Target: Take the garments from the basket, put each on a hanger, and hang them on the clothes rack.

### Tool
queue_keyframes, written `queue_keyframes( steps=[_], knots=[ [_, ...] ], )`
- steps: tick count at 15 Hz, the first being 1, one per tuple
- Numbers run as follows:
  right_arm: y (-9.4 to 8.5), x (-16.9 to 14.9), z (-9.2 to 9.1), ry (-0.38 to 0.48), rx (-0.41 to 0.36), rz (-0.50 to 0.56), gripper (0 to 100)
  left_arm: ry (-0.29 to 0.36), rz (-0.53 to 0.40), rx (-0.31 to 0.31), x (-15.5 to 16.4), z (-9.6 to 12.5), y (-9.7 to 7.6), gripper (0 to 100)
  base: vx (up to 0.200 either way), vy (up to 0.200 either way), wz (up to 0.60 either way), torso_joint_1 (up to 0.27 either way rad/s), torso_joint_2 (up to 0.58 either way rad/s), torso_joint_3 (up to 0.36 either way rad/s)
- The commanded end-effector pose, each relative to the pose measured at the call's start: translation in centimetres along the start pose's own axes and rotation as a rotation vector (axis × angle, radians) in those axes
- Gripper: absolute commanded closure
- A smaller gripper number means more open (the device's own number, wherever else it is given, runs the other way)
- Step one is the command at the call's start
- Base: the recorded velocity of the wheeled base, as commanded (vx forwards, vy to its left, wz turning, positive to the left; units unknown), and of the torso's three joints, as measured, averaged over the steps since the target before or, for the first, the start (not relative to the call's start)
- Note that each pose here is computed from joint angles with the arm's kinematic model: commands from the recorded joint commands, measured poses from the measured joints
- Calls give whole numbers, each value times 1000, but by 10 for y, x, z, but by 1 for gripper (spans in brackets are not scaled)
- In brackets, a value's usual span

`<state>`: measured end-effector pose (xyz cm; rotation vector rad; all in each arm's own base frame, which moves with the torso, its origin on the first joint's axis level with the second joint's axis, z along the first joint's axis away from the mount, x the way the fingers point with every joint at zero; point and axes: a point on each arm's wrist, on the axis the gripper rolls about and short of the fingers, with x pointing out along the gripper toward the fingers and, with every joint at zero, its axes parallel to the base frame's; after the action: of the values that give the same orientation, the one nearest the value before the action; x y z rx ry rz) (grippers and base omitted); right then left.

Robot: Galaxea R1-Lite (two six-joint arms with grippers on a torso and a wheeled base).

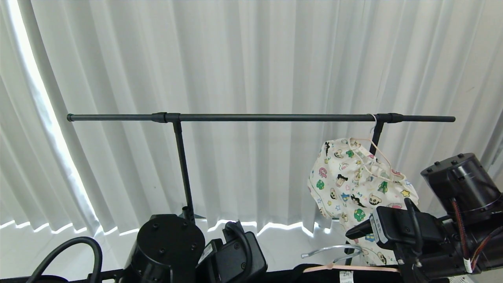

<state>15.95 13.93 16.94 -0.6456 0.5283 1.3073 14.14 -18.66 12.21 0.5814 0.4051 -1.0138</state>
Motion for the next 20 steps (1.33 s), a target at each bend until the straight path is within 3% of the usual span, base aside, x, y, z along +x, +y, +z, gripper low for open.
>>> queue_keyframes(
  steps=[1, 4, 5, 11, 16, 17, 20],
  knots=[
    [-1, 4, -2, 17, 7, 9, 0, -3, 3, -1, 0, 0, 1, 100, 0, 0, 0, 0, 0, 0],
    [-1, 5, -2, 26, 5, 1, 0, -3, 3, -1, 0, 0, 1, 100, 0, 0, 0, 0, 0, 0],
    [-1, 5, -2, 27, 5, -1, 100, -3, 3, -1, 0, 0, 1, 100, 0, 0, 0, 0, 0, 0],
    [0, 3, -1, 21, 1, -9, 100, -4, 4, -1, -1, 0, 1, 100, 0, 0, 0, 0, 0, 0],
    [8, -6, -4, -37, -39, -55, 100, -1, 3, -5, 0, 0, 1, 100, 0, 0, 0, 0, 0, 0],
    [9, -7, -5, -46, -47, -61, 100, -1, 3, -6, 0, 0, 1, 0, 0, 0, 0, 0, 0, 0],
    [15, -17, -7, -38, -136, -115, 100, -15, 4, -34, -3, 2, 1, 0, 0, 0, 0, 0, 0, 0]
  ],
)
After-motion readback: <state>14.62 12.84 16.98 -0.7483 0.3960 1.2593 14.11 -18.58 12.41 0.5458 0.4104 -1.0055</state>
